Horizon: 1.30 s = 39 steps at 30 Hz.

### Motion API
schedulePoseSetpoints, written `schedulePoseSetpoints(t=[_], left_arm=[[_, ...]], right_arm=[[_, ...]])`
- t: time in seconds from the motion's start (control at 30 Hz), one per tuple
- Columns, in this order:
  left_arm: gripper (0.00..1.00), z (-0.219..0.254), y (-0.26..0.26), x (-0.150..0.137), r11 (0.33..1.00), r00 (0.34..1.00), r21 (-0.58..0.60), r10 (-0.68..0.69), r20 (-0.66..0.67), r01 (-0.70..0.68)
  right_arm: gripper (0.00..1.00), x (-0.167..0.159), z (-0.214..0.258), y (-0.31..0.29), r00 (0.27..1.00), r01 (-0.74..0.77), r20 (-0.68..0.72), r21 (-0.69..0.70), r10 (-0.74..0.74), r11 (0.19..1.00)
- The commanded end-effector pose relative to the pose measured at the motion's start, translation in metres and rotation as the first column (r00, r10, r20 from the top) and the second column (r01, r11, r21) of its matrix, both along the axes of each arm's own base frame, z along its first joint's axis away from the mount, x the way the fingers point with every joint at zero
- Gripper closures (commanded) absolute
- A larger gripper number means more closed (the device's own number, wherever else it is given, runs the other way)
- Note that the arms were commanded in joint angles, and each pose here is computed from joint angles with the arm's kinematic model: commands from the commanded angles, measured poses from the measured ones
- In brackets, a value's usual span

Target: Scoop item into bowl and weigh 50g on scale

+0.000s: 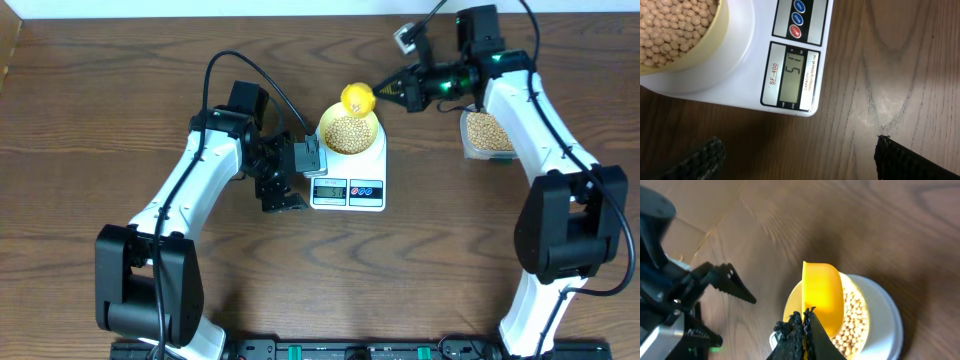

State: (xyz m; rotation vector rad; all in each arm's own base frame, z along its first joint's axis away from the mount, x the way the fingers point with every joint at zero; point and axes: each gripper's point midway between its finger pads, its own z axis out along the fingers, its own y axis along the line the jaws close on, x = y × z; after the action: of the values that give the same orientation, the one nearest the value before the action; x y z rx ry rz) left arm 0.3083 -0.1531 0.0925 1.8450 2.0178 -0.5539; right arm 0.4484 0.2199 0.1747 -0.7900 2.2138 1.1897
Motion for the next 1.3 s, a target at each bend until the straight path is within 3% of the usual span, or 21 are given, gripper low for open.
schedulePoseSetpoints(t=[0.0,0.27,0.4,0.77,1.27], left_arm=[[0.03,-0.001,-0.001,-0.002,1.0,1.0,-0.013,-0.005,-0.012,0.005],[0.02,-0.001,-0.001,-0.002,1.0,1.0,-0.013,-0.005,-0.012,0.005],[0.02,-0.001,-0.001,-0.002,1.0,1.0,-0.013,-0.006,-0.012,0.005],[0.02,-0.001,-0.001,-0.002,1.0,1.0,-0.013,-0.005,-0.012,0.005],[0.03,-0.001,-0.001,-0.002,1.0,1.0,-0.013,-0.006,-0.012,0.005]], right_arm=[[0.99,-0.005,-0.023,0.008,0.996,-0.045,0.071,-0.134,0.055,0.99],[0.99,0.0,-0.06,0.004,0.979,0.005,0.183,-0.477,0.094,0.879],[0.99,0.002,-0.067,0.001,0.971,0.031,0.212,-0.561,0.108,0.827],[0.99,-0.028,-0.071,0.023,0.979,-0.07,0.125,-0.541,0.162,0.838],[0.99,-0.031,-0.053,0.019,0.997,-0.07,-0.007,-0.321,0.071,0.944]])
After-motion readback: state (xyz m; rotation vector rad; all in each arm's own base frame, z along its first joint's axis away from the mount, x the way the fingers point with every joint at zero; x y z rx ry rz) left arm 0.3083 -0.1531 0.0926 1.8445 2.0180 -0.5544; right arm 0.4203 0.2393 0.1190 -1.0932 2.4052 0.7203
